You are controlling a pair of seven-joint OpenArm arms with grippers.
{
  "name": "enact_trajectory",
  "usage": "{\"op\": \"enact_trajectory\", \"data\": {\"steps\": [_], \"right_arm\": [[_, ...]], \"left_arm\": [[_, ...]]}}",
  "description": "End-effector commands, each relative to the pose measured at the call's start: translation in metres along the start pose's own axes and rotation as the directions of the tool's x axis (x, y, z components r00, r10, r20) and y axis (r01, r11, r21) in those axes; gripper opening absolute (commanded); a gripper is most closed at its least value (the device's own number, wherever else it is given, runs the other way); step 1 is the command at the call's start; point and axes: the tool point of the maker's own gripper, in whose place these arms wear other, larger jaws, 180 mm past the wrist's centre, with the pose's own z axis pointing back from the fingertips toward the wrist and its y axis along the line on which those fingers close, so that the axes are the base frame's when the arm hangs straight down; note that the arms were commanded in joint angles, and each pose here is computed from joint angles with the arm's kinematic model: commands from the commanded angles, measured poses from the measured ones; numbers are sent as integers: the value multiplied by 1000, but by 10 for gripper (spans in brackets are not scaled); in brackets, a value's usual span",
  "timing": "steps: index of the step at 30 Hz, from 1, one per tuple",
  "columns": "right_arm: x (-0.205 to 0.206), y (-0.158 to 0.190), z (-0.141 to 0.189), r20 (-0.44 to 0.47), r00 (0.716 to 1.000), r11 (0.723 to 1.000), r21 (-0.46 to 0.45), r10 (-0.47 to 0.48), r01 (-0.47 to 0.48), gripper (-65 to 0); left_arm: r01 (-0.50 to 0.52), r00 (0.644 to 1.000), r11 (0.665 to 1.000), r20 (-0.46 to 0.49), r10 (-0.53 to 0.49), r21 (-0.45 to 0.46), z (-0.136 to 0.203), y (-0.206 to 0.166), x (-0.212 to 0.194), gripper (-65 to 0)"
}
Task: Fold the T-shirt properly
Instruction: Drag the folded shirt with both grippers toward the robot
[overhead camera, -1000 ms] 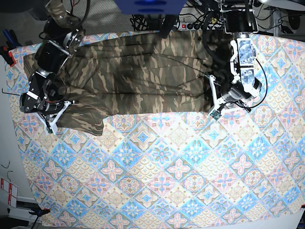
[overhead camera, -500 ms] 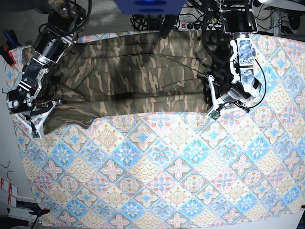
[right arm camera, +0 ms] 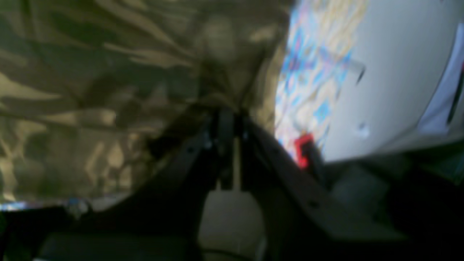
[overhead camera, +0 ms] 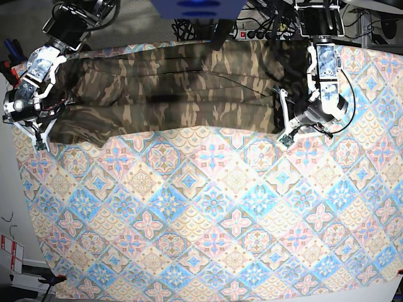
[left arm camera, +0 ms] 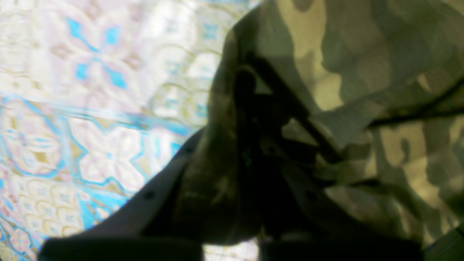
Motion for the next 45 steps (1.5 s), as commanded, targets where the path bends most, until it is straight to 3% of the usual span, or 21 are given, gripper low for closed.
{"op": "enact_trajectory", "data": {"steps": [1,12,20,22,27,29,32,38,45], "right_arm": [[11,-15,8,34,999,999,-46,-3,4,-634],[-65,4,-4,-140,989,998,-8,53,-55,-635],[-64,4,-5,-143,988,998,-7,60,-62,-604],[-64,4,-5,-145,988,998,-6,61,-62,-543],[-68,5,-5,-152,986,998,-4,63,-65,-341],[-67,3,-4,-147,987,998,-11,61,-63,-295],[-67,1,-3,-147,988,998,-14,55,-58,-294],[-67,1,-3,-147,988,998,-14,55,-58,-294],[-67,1,-3,-147,988,998,-14,55,-58,-294]], "left_arm": [[9,1000,999,1,-9,40,6,12,1,-650],[8,999,1000,-37,-7,12,4,-1,-20,-650],[7,999,1000,-40,-6,13,4,0,-20,-650],[7,999,1000,-44,-6,10,4,-2,-22,-612],[3,996,1000,-93,-3,3,4,-5,-35,-388],[3,995,1000,-96,-4,-3,3,-8,-37,-340],[4,994,1000,-106,-5,-11,3,-12,-41,-382],[-1,993,1000,-121,-1,-17,3,-15,-48,-579],[-49,991,999,-126,50,18,14,-8,-63,-588]]}}
